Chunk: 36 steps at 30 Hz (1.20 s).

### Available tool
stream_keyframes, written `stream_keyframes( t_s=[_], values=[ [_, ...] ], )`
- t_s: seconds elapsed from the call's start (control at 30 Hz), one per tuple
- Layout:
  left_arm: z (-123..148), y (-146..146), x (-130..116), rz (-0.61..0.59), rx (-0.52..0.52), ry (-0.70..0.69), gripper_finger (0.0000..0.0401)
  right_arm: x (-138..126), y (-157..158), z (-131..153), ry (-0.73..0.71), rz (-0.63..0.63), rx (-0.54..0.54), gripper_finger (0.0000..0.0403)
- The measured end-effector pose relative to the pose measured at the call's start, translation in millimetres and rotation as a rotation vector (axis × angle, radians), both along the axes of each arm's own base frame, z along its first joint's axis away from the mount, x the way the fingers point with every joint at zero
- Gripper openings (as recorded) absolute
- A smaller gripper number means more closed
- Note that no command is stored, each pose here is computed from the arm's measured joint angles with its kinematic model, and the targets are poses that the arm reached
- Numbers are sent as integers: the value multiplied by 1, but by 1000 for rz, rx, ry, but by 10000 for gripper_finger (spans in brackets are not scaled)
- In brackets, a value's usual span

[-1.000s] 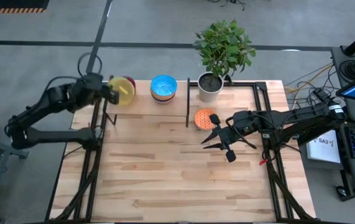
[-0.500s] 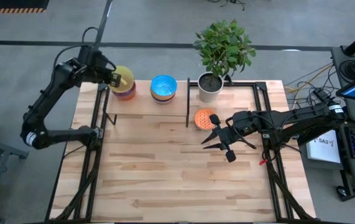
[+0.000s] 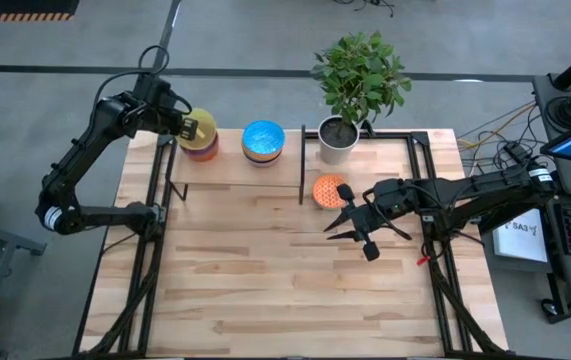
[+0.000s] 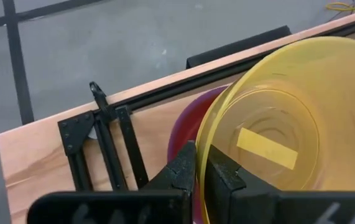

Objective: Place and stack bowls onto a shelf
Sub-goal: Stack the yellow bowl on the purple bowl on the shelf

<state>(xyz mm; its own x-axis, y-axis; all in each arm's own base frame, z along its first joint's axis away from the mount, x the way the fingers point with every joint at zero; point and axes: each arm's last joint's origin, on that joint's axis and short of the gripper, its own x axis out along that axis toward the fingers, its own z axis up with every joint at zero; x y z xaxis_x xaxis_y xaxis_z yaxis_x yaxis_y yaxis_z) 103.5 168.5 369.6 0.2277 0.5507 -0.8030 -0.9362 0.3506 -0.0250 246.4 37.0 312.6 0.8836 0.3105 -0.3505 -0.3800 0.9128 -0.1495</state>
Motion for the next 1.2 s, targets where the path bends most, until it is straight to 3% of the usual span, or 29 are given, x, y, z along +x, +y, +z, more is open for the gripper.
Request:
stream_keyframes(
  t_s=[0.33, 0.9, 1.2],
  values=[
    [-1, 1, 1, 28, 15, 1, 18, 0, 0, 0, 4, -4, 11, 77],
    [-1, 2, 1, 47, 21, -4, 105, 0, 0, 0, 6, -5, 14, 77],
    [-3, -3, 9, -108, 12, 3, 115, 0, 0, 0, 4, -4, 9, 77]
  ],
)
